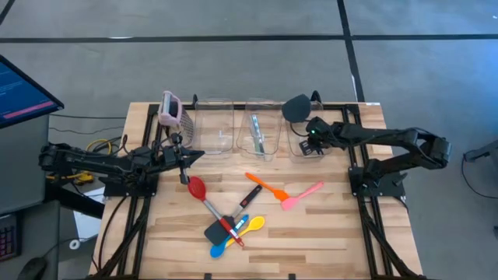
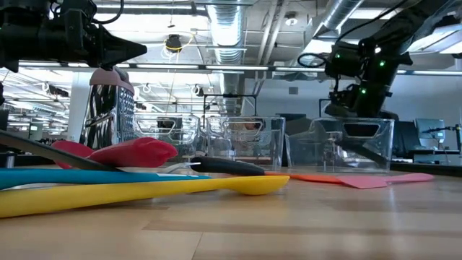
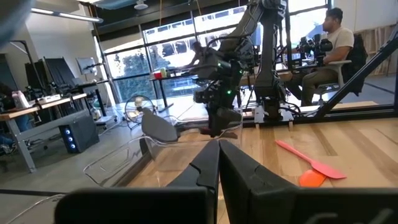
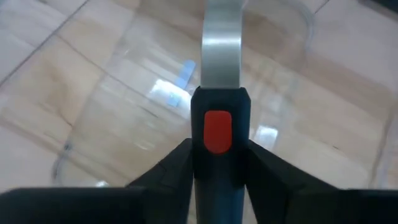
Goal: Pick & Place Kitchen Items
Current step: Put the blue spatula into the right transparent bin, then put the pink spatula into the right transparent bin
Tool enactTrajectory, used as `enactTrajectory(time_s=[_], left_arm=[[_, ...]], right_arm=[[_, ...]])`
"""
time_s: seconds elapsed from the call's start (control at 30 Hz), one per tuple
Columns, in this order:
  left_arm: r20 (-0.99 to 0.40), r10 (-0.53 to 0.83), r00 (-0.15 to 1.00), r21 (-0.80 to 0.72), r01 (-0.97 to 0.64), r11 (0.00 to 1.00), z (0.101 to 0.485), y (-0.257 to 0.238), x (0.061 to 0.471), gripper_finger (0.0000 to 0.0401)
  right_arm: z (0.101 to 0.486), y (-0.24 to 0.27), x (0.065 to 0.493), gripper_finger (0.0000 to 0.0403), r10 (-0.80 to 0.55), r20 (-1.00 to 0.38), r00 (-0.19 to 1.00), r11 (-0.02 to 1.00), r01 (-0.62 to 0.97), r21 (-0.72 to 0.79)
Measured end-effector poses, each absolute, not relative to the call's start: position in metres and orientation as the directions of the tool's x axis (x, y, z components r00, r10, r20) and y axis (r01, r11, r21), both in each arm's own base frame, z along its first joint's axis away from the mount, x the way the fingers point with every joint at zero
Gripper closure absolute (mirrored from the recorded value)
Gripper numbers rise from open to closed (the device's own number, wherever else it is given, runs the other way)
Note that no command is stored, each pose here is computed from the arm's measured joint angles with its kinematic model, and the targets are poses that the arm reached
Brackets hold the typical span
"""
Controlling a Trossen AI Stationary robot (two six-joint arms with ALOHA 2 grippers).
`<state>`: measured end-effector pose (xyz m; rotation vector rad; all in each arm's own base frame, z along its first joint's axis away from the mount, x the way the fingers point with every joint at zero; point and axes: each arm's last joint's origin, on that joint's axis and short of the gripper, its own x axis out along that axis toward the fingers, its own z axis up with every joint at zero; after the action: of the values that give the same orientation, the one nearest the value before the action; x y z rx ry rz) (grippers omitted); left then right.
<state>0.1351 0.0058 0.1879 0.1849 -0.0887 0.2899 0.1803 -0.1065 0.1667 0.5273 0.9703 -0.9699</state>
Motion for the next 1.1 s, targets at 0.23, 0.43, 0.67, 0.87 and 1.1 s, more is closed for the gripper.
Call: enactTrajectory(time_s=[0.23,0.43,0.67,0.87,1.1], left_arm=[[0.113,0.283,0.952,0.167,-0.299,0.939,0.188,0.006,0.135,0.0399],[0.113,0.284,0.952,0.168,-0.3,0.939,0.188,0.006,0.135,0.0399],[0.112,0.285,0.952,0.167,-0.301,0.939,0.188,0.006,0.135,0.0399],[0.112,0.286,0.952,0.167,-0.301,0.939,0.188,0.006,0.135,0.0399],[0.112,0.286,0.952,0.167,-0.302,0.938,0.188,0.006,0.135,0.0399]], right_arm=[[0.183,-0.109,0.186,0.0102,-0.447,-0.864,0.231,0.509,0.86,-0.033],[0.216,-0.111,0.196,0.0063,-0.445,-0.861,0.246,0.524,0.851,-0.028],[0.254,-0.097,0.212,0.0107,-0.433,-0.846,0.31,0.616,0.787,-0.027],[0.262,-0.069,0.225,0.0162,-0.402,-0.832,0.382,0.719,0.694,-0.029],[0.265,-0.031,0.235,0.027,-0.457,-0.776,0.434,0.744,0.665,-0.067]])
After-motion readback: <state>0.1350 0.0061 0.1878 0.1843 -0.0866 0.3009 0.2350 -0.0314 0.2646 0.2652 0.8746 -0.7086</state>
